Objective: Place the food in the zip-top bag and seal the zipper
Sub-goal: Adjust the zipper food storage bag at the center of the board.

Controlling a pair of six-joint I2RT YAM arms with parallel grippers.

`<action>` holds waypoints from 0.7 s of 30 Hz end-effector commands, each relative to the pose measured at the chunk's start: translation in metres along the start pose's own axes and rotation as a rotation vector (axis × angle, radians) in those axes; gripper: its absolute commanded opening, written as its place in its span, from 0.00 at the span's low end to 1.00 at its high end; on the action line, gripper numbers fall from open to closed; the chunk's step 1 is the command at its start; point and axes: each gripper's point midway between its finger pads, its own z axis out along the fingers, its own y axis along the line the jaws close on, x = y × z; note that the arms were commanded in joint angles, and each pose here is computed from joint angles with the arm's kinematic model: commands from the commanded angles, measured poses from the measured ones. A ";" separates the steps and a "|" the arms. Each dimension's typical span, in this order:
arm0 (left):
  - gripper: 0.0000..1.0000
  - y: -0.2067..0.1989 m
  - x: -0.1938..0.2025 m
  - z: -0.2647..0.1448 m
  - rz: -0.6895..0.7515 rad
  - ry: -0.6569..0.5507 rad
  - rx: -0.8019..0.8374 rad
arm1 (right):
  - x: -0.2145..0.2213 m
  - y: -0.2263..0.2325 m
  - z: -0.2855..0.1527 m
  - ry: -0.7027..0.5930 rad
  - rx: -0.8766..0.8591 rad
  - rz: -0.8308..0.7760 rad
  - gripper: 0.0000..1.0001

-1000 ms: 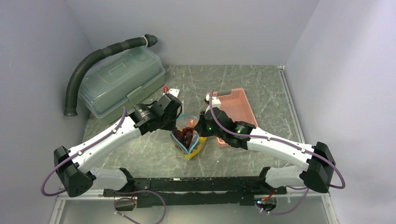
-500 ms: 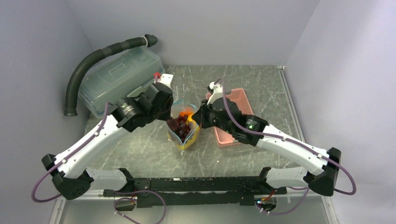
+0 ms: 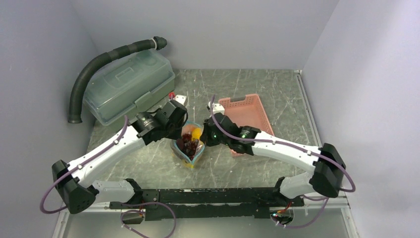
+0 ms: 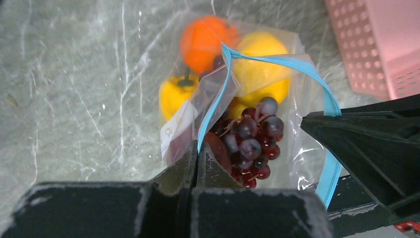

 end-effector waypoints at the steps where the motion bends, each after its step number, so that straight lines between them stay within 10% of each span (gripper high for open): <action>1: 0.00 -0.014 -0.013 0.001 -0.045 -0.039 0.068 | -0.009 0.023 -0.001 -0.026 -0.091 0.050 0.00; 14: 0.00 -0.013 -0.038 -0.037 -0.061 -0.132 0.120 | -0.038 0.033 -0.038 -0.110 -0.135 0.038 0.01; 21: 0.00 -0.015 -0.034 -0.036 -0.113 -0.132 0.137 | -0.048 0.048 -0.054 -0.114 -0.181 0.014 0.42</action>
